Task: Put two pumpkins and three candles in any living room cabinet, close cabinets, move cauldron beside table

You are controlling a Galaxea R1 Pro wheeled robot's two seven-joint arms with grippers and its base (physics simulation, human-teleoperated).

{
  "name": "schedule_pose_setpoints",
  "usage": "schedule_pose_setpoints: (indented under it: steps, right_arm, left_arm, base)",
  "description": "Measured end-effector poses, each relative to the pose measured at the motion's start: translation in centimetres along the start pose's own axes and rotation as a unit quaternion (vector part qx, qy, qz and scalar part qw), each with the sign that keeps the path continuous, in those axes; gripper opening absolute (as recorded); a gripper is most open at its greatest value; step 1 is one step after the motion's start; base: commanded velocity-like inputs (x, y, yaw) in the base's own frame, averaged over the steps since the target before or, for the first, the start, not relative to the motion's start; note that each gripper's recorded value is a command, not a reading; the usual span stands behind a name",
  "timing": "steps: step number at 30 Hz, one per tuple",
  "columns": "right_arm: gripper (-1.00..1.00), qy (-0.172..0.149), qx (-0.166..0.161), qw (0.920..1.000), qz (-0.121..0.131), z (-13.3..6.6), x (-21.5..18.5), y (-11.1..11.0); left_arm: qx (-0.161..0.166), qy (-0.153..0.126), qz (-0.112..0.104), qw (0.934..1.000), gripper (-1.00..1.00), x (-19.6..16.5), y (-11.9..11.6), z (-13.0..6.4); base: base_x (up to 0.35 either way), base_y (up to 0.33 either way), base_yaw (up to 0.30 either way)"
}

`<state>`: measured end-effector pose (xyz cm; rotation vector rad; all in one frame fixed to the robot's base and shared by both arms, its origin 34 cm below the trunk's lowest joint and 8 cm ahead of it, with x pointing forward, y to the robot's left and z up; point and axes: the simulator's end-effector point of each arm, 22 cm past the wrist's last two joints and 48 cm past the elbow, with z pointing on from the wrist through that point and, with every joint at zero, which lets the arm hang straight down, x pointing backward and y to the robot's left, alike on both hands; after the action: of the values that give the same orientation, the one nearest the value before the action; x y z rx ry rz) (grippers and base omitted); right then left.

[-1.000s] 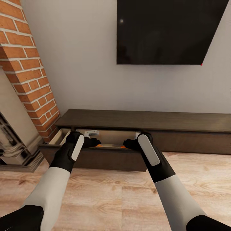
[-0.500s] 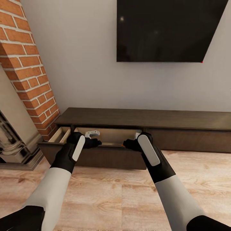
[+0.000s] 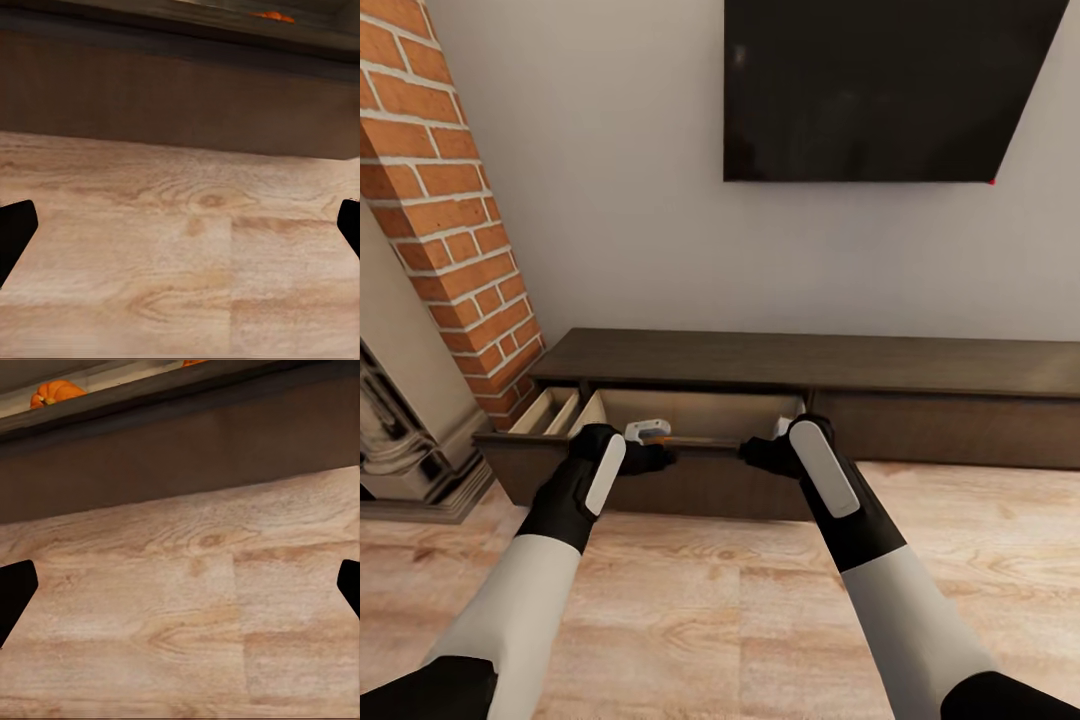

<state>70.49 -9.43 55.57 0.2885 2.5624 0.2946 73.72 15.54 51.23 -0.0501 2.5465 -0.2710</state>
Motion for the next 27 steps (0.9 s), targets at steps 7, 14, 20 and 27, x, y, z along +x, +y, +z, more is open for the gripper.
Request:
schedule_pose_setpoints:
  steps: [7,14,20,27]
  right_arm:
    - [1.0,0.007,0.003,1.0,0.001,1.4,1.6,-0.7]
    - [1.0,0.053,0.018,0.9984,0.002,4.4,5.5,-2.1]
    - [1.0,0.075,0.028,0.9968,0.003,6.2,7.2,-2.9]
    - [1.0,0.115,0.054,0.9919,0.011,8.9,11.5,-5.1]
  left_arm:
    - [-0.003,0.008,0.0,1.0,1.0,2.2,0.5,1.5]
    - [-0.016,0.029,-0.003,0.9994,1.0,4.5,1.6,3.4]
    - [-0.032,0.048,-0.006,0.9983,1.0,6.6,2.7,4.9]
    - [-0.039,0.038,-0.016,0.9984,1.0,8.2,3.6,6.9]
  base:
    - [0.0,0.0,0.0]
    - [0.0,0.0,0.0]
    - [0.0,0.0,0.0]
    - [0.0,0.0,0.0]
